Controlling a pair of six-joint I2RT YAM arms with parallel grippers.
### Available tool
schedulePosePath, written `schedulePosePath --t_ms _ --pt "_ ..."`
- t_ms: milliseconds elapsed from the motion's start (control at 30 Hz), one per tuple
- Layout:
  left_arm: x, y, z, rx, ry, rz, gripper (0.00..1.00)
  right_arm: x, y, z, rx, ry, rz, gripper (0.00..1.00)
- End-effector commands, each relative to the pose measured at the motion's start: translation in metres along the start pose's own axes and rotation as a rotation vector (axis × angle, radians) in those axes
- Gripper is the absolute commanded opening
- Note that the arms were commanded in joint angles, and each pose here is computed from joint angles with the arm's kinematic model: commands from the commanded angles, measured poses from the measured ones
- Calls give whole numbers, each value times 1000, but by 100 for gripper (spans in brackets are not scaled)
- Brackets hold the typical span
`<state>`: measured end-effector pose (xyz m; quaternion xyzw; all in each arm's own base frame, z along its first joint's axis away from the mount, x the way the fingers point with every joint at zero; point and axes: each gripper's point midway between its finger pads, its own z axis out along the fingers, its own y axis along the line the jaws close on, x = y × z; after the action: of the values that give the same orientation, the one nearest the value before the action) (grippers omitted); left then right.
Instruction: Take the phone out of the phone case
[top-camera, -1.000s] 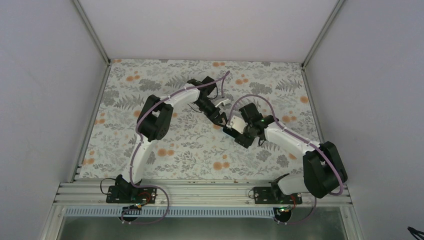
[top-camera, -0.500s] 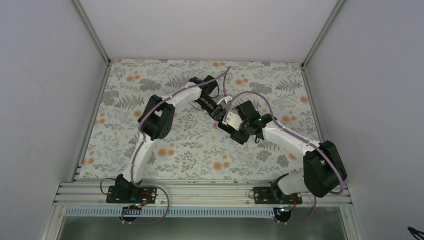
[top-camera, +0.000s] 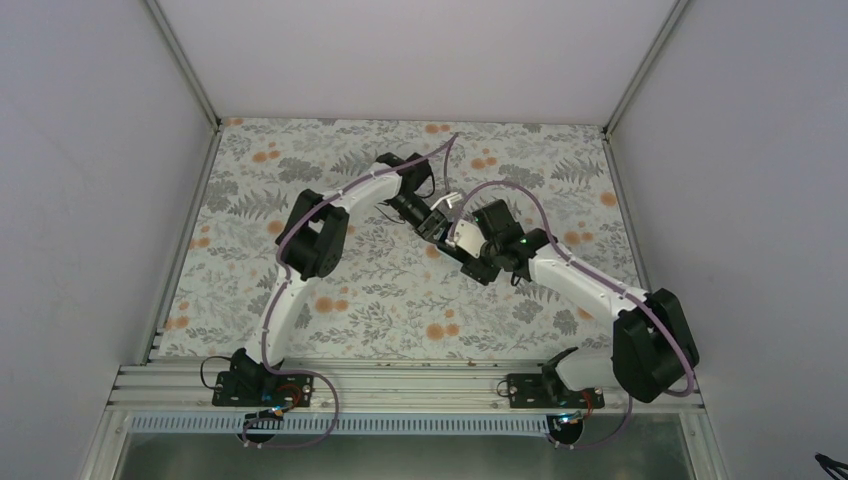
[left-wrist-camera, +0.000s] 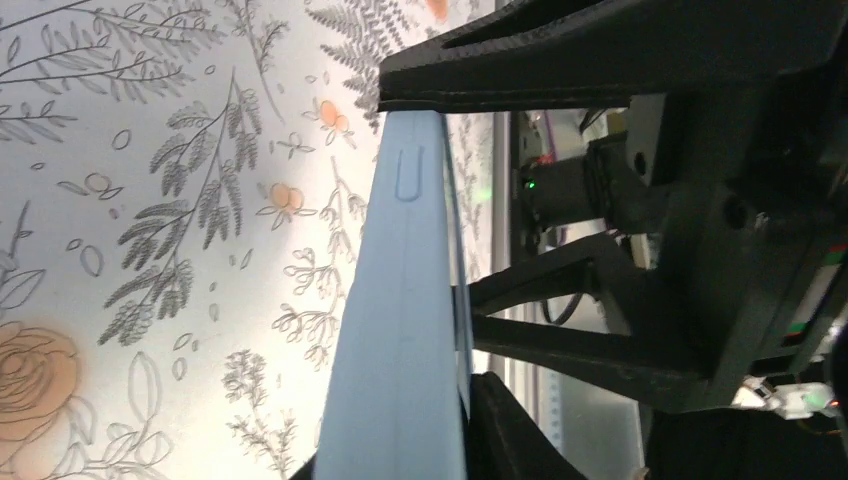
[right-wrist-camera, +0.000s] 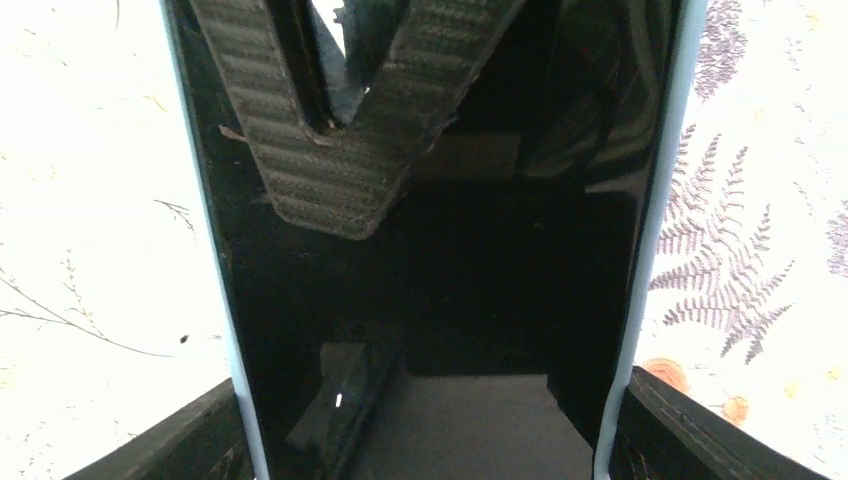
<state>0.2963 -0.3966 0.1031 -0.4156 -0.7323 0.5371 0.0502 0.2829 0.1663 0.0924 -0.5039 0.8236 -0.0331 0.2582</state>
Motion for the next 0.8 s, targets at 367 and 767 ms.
schedulePosePath --t_ms 367,767 --pt "-32 -25 -29 -156 9 273 2 -24 4 -47 -46 -138 -30 100" --pt "-38 -78 -101 -670 -146 651 2 -20 -19 -118 -158 -332 -71 100"
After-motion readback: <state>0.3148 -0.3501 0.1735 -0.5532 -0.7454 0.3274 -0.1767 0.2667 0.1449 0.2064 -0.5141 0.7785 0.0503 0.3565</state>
